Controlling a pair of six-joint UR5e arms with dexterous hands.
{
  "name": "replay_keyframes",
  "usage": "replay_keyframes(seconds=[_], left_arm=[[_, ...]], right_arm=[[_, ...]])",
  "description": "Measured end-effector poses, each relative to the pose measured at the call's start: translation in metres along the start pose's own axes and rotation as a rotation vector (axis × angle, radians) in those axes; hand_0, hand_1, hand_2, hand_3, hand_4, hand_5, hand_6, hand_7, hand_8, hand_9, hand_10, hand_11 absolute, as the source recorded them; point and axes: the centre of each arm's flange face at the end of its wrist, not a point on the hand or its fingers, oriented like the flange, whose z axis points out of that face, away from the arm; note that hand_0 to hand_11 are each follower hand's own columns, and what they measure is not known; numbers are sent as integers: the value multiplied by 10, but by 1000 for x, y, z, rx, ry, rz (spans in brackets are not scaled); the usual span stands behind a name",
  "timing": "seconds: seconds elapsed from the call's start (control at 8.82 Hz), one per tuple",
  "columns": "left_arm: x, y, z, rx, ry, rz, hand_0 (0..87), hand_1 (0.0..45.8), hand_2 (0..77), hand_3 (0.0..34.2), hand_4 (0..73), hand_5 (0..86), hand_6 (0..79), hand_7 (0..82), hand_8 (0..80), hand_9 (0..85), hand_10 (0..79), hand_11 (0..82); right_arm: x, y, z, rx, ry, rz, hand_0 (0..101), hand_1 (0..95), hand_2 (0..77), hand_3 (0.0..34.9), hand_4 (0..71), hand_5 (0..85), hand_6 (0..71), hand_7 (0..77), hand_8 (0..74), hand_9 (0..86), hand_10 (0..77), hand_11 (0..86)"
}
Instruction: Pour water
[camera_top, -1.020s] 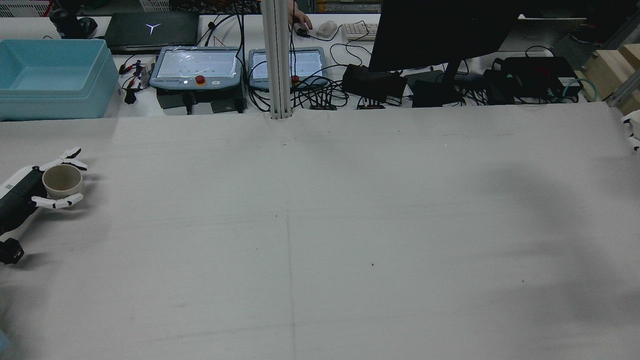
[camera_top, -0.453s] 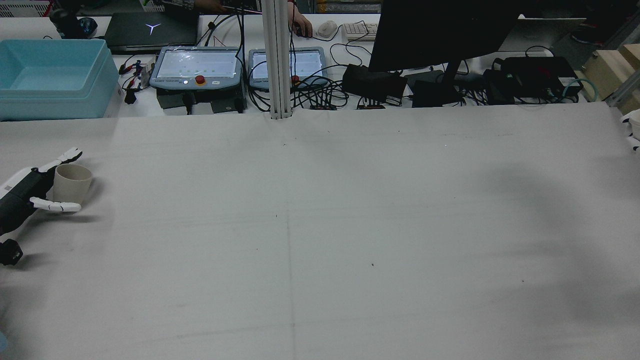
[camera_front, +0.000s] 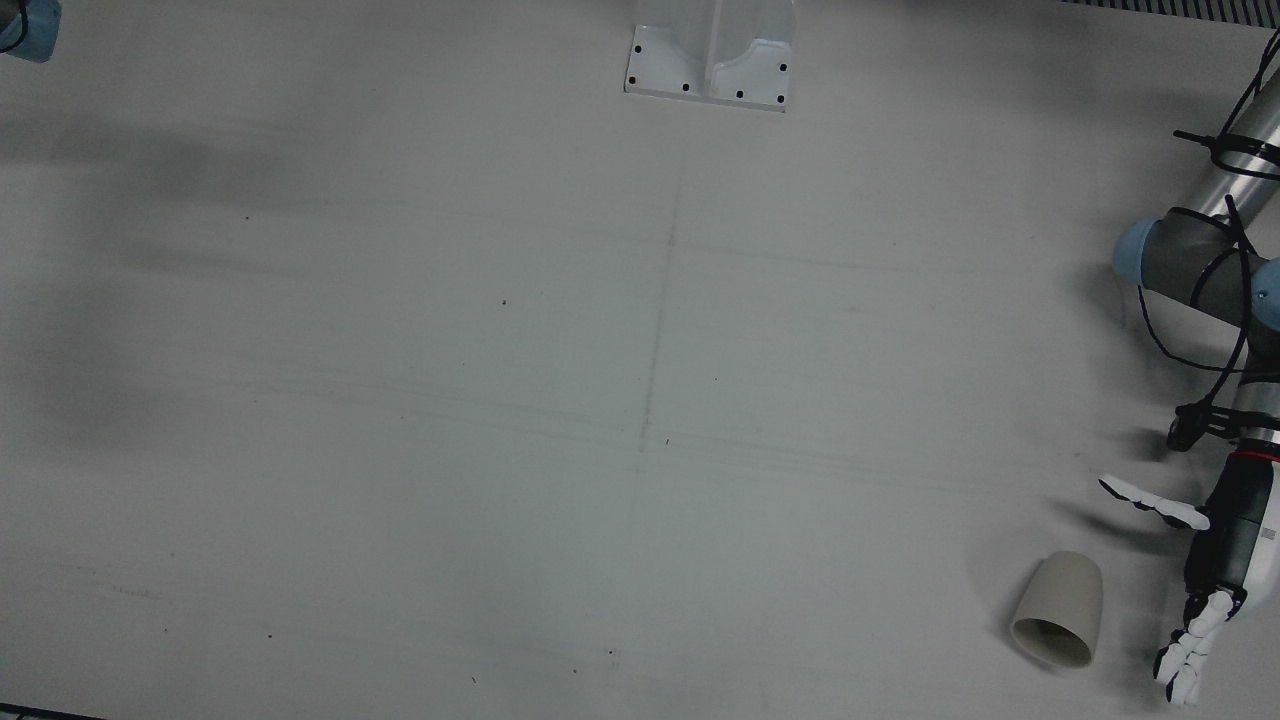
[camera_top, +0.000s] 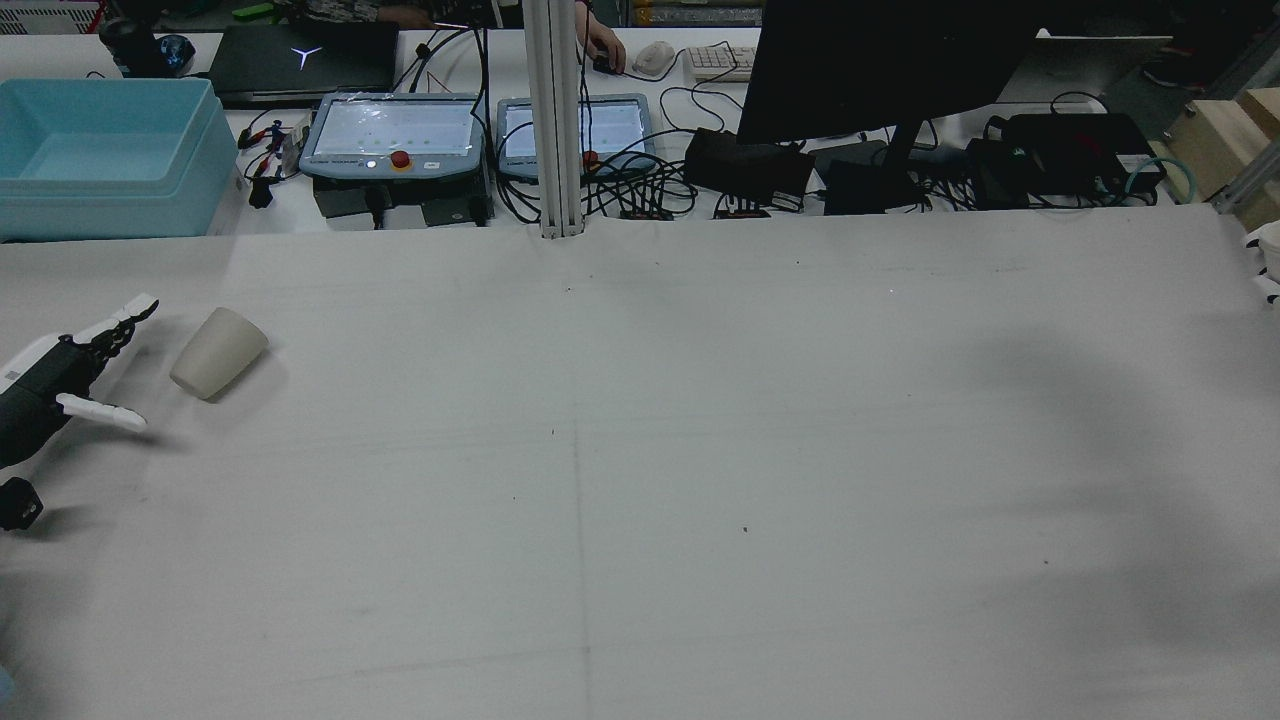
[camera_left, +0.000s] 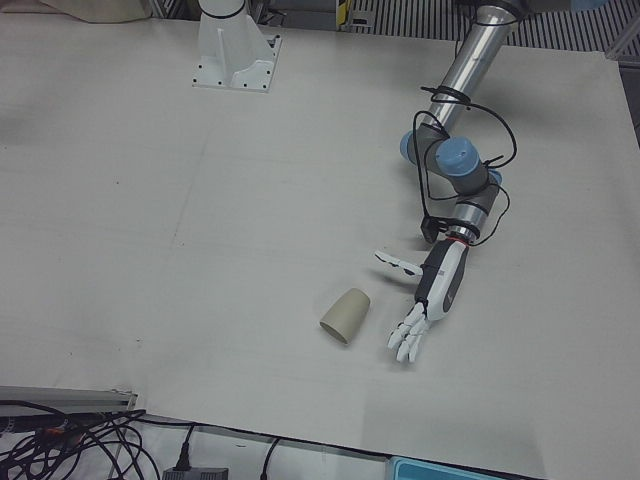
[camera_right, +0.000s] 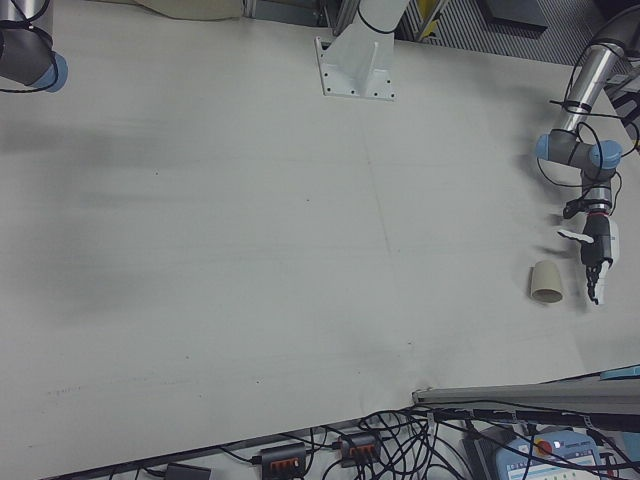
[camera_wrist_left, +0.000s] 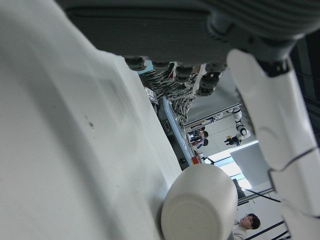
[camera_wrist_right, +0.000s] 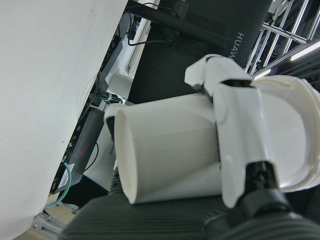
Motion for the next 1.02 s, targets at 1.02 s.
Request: replay_keyframes(seconds=[1.02], left_arm=[[87, -45, -11, 55, 110, -32, 474, 16, 16, 66, 114, 0, 11, 33, 0, 16, 0, 16]], right_arm=[[46, -65, 40, -5, 15, -58, 661, 311, 349, 3, 49, 693, 295, 420, 398, 551, 518, 605]])
